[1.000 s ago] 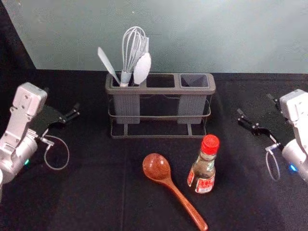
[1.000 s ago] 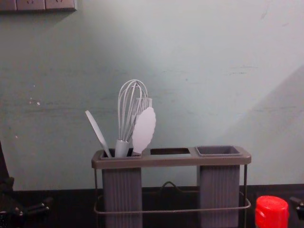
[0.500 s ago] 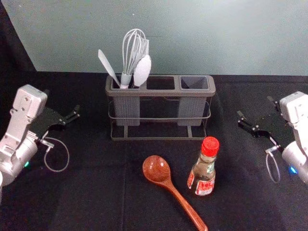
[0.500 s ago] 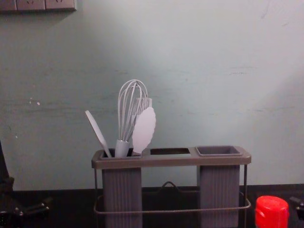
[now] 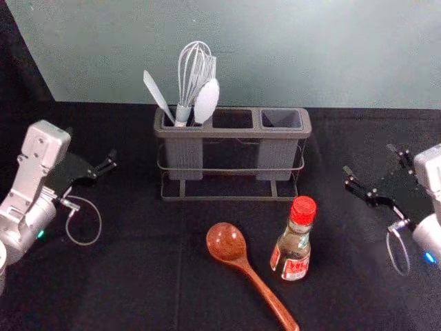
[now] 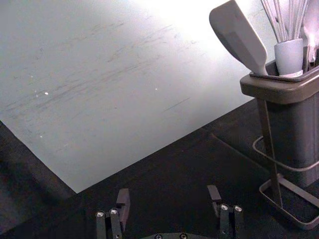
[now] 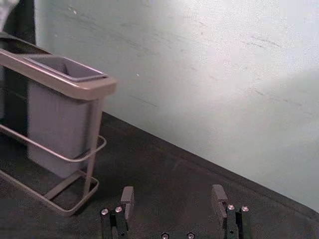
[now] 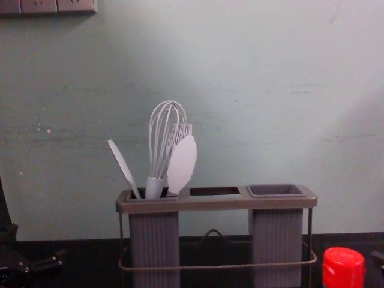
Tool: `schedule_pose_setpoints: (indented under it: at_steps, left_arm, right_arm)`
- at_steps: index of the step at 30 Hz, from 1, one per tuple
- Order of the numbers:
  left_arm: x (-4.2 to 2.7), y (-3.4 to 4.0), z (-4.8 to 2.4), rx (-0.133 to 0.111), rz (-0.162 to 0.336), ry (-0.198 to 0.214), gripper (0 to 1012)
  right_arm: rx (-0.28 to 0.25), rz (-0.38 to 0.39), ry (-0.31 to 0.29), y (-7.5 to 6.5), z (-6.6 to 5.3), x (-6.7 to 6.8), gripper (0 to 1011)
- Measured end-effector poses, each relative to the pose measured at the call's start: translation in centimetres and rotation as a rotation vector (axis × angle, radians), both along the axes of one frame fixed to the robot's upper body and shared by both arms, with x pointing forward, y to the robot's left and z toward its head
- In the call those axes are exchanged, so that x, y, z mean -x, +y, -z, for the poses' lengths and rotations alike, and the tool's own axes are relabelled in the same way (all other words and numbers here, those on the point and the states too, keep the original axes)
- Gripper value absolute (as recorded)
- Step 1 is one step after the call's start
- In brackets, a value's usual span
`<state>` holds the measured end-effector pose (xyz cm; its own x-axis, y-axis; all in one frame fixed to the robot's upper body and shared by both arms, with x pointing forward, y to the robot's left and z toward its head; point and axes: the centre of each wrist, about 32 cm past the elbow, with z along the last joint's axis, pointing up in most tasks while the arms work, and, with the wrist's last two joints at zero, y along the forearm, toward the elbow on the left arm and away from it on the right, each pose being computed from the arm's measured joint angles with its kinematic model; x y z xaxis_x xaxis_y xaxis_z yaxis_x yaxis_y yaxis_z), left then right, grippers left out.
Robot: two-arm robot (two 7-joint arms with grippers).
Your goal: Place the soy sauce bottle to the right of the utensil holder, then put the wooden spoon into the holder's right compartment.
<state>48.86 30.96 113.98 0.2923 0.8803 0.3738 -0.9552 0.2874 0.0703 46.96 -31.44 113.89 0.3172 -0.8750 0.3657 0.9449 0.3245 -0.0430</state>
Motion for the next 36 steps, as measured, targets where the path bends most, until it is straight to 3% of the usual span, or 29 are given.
schedule_pose_setpoints:
  at_steps: [9,12,18,27,28,29,36]
  left_arm:
    - [0.00,0.00,0.00,0.000,0.000,0.000,1011]
    - [0.00,0.00,0.00,0.000,0.000,0.000,1011]
    - [0.00,0.00,0.00,0.000,0.000,0.000,1011]
    - [0.00,0.00,0.00,0.000,0.000,0.000,1011]
    - [0.00,0.00,0.00,0.000,0.000,0.000,1011]
    - [0.00,0.00,0.00,0.000,0.000,0.000,1011]
    - [0.00,0.00,0.00,0.000,0.000,0.000,1011]
  right_arm:
    - [-0.024,-0.040,0.005,-0.8,-0.5,2.5,1002]
    - [-0.028,-0.062,0.001,-1.1,-0.8,3.9,1002]
    - [-0.090,-0.114,0.001,-1.4,-0.9,6.3,1000]
    - [-0.131,-0.149,0.003,-1.5,-0.7,8.9,1002]
    - [-0.139,-0.208,0.021,-1.5,-1.5,10.5,1002]
    - [-0.140,-0.207,0.021,-1.5,-1.4,10.5,1002]
    - [-0.175,-0.319,0.072,0.3,-2.1,11.5,1002]
